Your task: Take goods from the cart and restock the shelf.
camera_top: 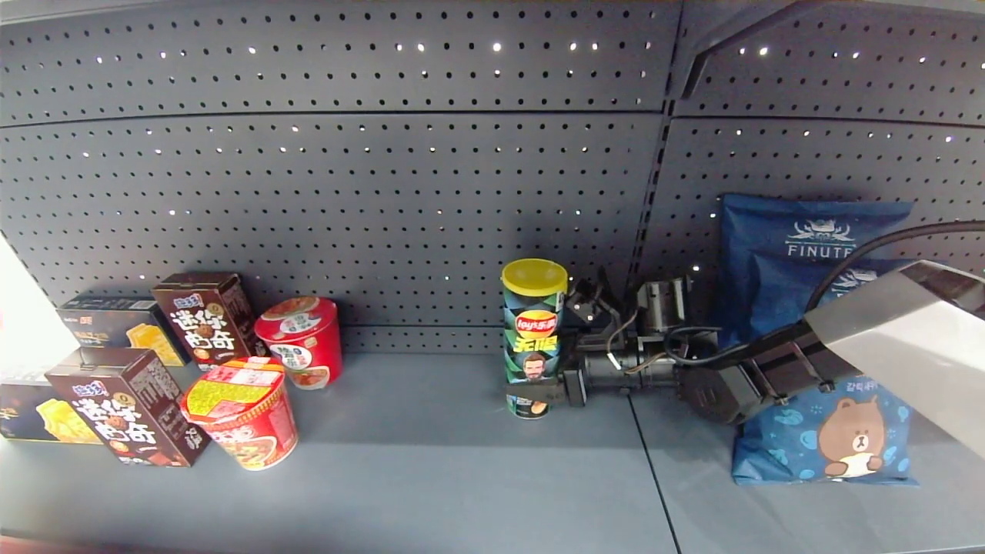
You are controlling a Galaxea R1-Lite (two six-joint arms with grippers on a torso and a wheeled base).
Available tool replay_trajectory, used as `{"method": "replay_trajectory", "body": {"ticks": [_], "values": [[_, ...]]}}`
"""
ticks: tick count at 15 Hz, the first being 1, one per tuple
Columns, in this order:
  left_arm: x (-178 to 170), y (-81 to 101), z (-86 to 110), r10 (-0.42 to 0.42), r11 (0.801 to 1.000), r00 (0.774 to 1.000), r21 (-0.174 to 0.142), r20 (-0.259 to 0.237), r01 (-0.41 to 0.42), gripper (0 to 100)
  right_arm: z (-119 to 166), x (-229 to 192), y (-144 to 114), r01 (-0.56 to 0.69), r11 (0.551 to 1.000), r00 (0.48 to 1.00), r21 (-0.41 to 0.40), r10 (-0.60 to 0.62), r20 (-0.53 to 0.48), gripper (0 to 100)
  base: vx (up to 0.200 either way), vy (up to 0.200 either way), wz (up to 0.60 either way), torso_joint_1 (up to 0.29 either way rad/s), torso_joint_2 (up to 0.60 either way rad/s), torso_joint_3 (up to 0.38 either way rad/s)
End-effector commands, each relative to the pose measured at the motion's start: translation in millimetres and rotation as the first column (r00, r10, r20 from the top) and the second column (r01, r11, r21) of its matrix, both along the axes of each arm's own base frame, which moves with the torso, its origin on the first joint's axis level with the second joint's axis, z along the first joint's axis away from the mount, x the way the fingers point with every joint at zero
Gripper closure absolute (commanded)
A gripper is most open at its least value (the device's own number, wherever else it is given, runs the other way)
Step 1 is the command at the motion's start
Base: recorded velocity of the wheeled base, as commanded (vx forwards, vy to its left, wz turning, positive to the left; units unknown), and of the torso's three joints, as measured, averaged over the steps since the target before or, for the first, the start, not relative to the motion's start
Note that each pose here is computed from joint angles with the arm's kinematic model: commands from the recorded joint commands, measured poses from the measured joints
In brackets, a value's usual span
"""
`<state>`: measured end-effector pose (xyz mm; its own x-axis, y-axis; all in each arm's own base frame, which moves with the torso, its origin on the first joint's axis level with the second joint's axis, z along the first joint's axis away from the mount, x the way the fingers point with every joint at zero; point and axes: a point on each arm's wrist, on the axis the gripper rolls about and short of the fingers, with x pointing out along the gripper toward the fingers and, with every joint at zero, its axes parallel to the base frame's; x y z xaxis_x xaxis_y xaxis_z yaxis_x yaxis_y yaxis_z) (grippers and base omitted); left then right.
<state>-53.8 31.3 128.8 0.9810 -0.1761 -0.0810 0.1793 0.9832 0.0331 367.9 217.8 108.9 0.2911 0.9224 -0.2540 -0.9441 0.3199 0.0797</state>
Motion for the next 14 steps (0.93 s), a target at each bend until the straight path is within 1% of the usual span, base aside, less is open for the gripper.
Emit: {"method": "replay_trajectory", "body": {"ticks": [1, 2, 8, 10, 12, 14], "values": [[0, 0.0, -0.3, -0.001, 1.0, 1.0, 0.001, 0.0, 0.001, 100, 0, -3, 0, -0.013, 1.0, 1.0, 0.003, 0.013, -0.001, 0, 0.0, 0.0, 0.0, 0.0, 0.0, 0.0], [-1, 0.4, 0.3, 0.001, 1.0, 1.0, -0.002, 0.005, -0.001, 100, 2, -4, 5, -0.01, 1.0, 1.0, 0.008, 0.01, 0.007, 100, 0.0, 0.0, 0.0, 0.0, 0.0, 0.0], [-1, 0.5, -0.4, 0.001, 1.0, 1.0, -0.003, 0.008, -0.001, 100, 11, -15, 7, 0.002, 1.0, 1.0, 0.011, -0.002, 0.004, 100, 0.0, 0.0, 0.0, 0.0, 0.0, 0.0], [-2, 0.8, -0.4, 0.001, 1.0, 1.0, -0.007, 0.015, 0.0, 100, 29, -40, -4, -0.016, 0.999, 0.999, 0.039, 0.015, 0.043, 100, 0.0, 0.0, 0.0, 0.0, 0.0, 0.0], [-2, 0.9, -0.5, 0.004, 1.0, 1.0, -0.007, 0.016, -0.004, 100, 45, -65, -19, -0.021, 0.999, 0.998, 0.047, 0.019, 0.055, 100, 0.0, 0.0, 0.0, 0.0, 0.0, 0.0], [-2, 1.1, 0.4, 0.001, 1.0, 1.0, -0.008, 0.021, 0.0, 100, 54, -90, -33, -0.024, 0.999, 0.998, 0.043, 0.021, 0.055, 100, 0.0, 0.0, 0.0, 0.0, 0.0, 0.0]]}}
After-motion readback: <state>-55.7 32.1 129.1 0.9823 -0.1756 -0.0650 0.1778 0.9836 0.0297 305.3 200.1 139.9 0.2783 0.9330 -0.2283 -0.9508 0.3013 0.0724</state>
